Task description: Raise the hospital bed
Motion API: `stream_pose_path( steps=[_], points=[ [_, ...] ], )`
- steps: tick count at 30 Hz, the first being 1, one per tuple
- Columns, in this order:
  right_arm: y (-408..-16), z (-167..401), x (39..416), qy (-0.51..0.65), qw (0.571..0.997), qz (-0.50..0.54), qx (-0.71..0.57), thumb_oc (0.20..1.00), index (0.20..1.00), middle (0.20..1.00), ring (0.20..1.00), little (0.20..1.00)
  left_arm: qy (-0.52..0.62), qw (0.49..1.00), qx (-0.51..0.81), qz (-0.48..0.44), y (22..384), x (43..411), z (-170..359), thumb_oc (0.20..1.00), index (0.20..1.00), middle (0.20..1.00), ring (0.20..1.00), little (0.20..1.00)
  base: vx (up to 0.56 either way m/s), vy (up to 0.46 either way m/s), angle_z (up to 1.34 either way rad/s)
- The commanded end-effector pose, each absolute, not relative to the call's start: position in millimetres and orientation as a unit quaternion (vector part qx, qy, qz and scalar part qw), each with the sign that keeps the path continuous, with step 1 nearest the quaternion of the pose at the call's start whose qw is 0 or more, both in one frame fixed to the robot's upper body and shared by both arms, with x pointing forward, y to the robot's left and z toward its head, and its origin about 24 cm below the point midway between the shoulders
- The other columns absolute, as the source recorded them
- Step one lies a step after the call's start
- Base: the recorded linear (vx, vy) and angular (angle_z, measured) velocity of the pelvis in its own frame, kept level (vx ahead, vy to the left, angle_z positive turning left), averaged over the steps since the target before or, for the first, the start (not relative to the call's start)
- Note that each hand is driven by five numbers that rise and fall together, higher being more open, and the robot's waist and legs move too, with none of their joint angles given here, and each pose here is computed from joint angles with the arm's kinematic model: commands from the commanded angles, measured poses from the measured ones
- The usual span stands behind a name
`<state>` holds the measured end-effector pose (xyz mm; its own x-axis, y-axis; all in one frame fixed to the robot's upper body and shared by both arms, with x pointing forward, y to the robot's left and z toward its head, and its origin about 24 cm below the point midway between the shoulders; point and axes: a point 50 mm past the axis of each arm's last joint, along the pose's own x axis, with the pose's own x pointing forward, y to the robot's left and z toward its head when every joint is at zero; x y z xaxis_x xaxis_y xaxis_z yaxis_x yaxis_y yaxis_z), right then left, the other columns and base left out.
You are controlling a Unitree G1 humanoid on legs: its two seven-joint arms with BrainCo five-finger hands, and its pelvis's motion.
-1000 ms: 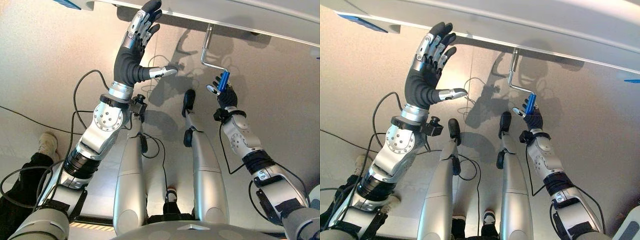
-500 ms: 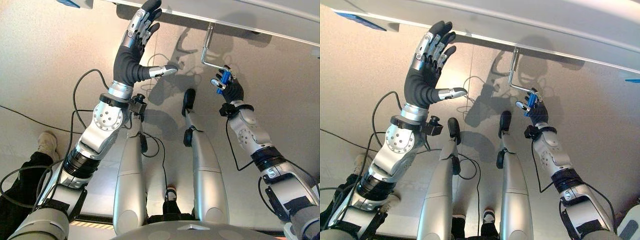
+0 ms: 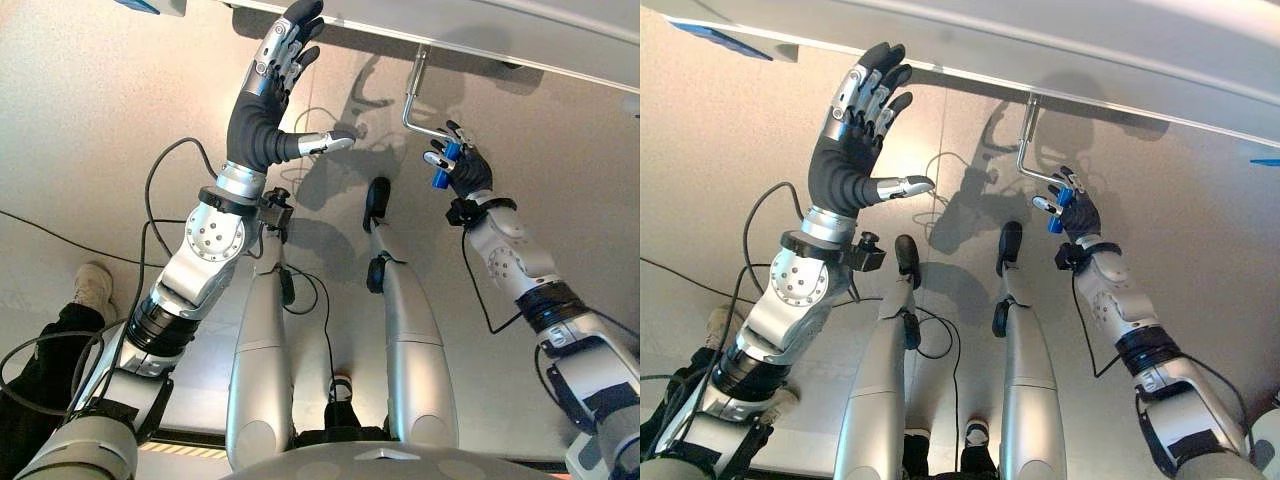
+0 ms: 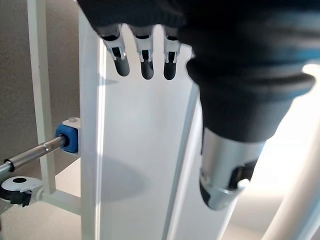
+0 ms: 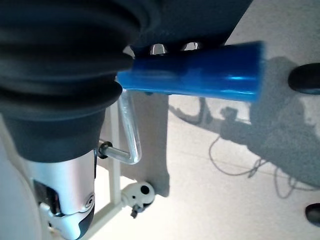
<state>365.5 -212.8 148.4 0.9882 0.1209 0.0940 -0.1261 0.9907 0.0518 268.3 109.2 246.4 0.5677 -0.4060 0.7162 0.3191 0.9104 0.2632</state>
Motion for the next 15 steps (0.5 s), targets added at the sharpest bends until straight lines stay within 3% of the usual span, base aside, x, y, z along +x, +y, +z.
stream_pose_path(
  steps=[1,15],
  points=[
    [-205,156,368,-0.044,0.994,0.101,0.016,1.0,1.0,1.0,1.0,1.0,-0.463,0.853,0.03,-0.24,105,245,258,1.0,1.0,1.0,1.0,1.0,0.0,0.0,0.0],
    [-213,126,370,0.016,0.996,0.086,0.025,1.0,1.0,1.0,1.0,1.0,-0.457,0.854,0.031,-0.248,100,247,256,1.0,1.0,1.0,1.0,1.0,0.0,0.0,0.0]
  ],
)
